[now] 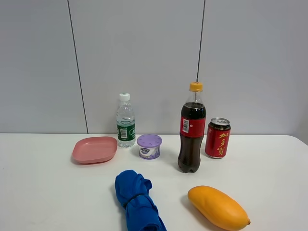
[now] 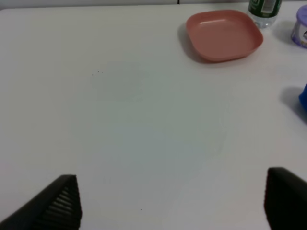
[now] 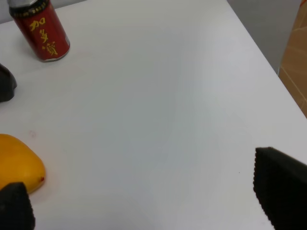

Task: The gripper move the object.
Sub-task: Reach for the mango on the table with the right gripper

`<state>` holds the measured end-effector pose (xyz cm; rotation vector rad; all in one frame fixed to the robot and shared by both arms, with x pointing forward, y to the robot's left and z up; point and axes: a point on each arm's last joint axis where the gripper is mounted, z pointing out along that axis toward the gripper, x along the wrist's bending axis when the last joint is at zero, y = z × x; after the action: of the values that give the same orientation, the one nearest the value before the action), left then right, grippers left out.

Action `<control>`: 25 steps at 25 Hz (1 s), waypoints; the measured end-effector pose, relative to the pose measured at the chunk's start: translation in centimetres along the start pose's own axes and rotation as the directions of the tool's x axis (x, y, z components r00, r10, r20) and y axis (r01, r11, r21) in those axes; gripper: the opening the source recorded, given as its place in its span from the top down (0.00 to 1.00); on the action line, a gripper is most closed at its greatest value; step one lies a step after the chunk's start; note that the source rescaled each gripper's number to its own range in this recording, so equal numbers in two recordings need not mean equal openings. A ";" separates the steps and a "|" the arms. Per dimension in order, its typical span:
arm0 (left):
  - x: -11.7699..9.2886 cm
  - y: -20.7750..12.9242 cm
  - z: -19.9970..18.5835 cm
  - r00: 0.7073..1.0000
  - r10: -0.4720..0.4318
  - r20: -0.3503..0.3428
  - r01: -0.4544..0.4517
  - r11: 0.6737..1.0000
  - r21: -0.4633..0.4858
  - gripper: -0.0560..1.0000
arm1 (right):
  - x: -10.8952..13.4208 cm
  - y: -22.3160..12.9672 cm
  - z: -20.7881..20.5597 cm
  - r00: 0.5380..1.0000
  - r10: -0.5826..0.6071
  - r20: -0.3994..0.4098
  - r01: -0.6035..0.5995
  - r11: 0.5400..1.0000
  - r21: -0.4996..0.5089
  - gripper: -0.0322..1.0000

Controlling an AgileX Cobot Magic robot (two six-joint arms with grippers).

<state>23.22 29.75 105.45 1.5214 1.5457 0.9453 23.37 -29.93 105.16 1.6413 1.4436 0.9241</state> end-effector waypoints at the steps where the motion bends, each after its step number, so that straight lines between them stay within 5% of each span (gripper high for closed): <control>1: 0.0 0.0 0.0 1.000 0.000 0.000 0.000 1.000 0.000 0.00 | 0.0 0.0 0.0 1.000 0.000 0.000 0.000 1.000 0.000 0.15; 25: 0.0 0.0 0.0 1.000 0.000 0.000 0.000 1.000 0.000 0.00 | 0.0 0.0 0.0 1.000 0.000 0.000 0.000 1.000 0.000 0.15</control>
<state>23.22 29.75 105.45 1.5214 1.5457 0.9453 23.37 -29.93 105.16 1.6413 1.4436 0.9241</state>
